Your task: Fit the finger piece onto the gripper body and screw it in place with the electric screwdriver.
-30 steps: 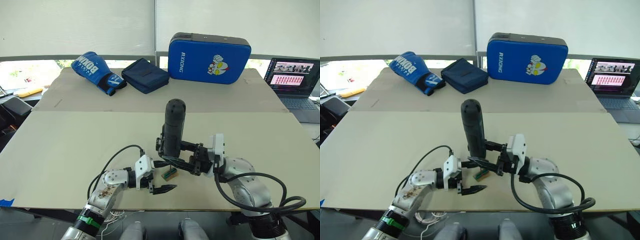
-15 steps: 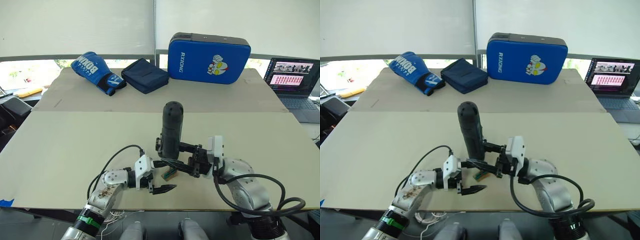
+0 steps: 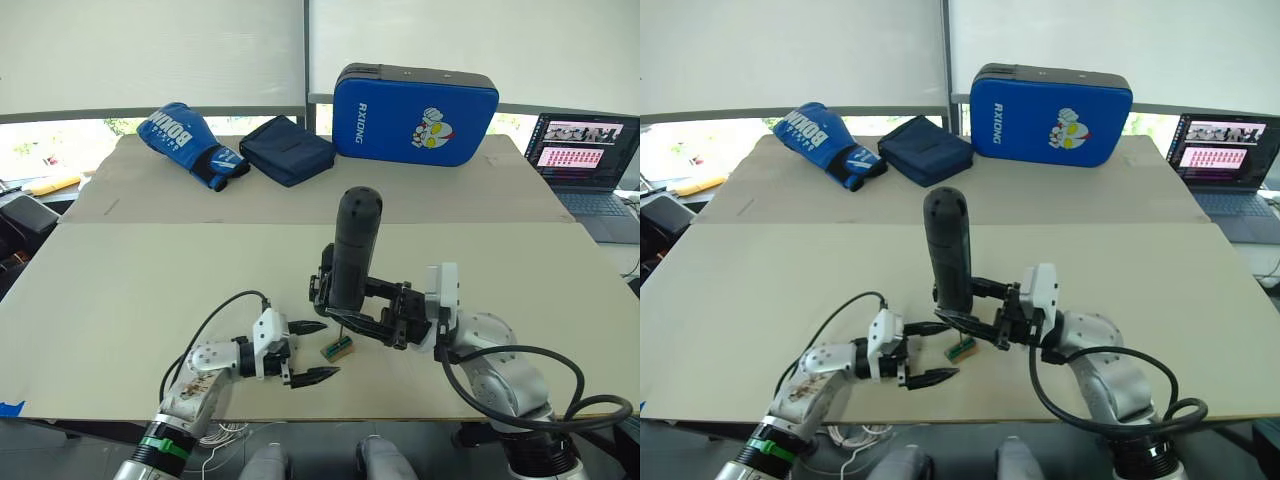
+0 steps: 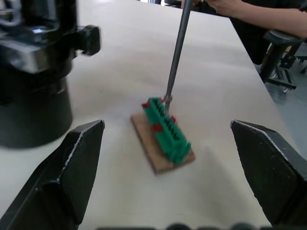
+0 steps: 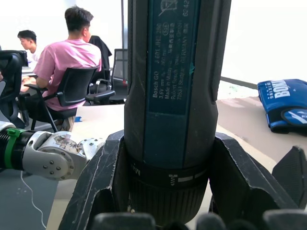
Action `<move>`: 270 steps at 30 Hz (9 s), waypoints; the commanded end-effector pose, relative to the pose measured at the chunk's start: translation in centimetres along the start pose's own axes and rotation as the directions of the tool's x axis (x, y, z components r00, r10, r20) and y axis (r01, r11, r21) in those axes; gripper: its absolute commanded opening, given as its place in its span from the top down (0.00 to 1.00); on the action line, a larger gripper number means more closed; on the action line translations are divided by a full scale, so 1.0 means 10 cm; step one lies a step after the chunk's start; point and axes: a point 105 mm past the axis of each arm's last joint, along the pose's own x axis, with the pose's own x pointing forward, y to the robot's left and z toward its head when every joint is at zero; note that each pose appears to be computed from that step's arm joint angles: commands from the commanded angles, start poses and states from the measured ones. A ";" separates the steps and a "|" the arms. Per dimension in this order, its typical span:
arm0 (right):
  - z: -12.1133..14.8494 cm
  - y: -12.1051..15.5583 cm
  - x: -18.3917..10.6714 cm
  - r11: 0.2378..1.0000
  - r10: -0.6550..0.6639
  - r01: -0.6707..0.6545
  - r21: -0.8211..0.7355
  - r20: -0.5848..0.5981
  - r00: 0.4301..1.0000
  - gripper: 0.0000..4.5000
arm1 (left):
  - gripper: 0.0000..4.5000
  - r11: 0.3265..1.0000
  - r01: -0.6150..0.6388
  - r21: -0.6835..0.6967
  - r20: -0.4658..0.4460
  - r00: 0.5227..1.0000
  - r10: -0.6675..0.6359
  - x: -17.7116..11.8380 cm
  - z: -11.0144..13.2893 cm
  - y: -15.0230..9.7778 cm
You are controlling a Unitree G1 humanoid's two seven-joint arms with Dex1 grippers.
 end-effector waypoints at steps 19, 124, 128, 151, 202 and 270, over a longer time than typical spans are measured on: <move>0.81 -0.01 -0.18 0.990 -0.021 0.032 -0.137 0.087 0.996 0.57 | 0.01 0.993 -0.115 -0.016 0.087 0.989 0.116 -0.91 0.33 0.23; 0.90 -0.05 -0.20 0.992 -0.032 0.037 -0.117 0.042 0.999 0.57 | 0.02 0.980 -0.186 0.075 -0.041 0.981 0.189 0.39 0.05 0.58; 0.90 -0.04 -0.20 0.992 -0.032 0.037 -0.118 0.043 0.999 0.57 | 0.02 0.980 -0.183 0.073 -0.068 0.980 0.188 0.40 0.01 0.59; 1.43 -0.20 0.17 0.994 0.033 -0.013 -0.105 0.193 0.981 0.57 | 0.48 0.988 -0.142 0.063 -0.089 0.985 0.148 0.45 -0.03 0.51; 0.77 -0.30 0.59 0.995 0.084 -0.075 -0.065 0.149 0.985 0.57 | 0.48 0.987 -0.155 0.036 -0.114 0.981 0.158 0.38 -0.06 0.46; 0.48 -0.26 0.59 0.997 0.065 -0.062 -0.050 0.069 0.995 0.57 | 0.48 0.987 -0.157 0.015 -0.137 0.978 0.158 0.34 -0.15 0.43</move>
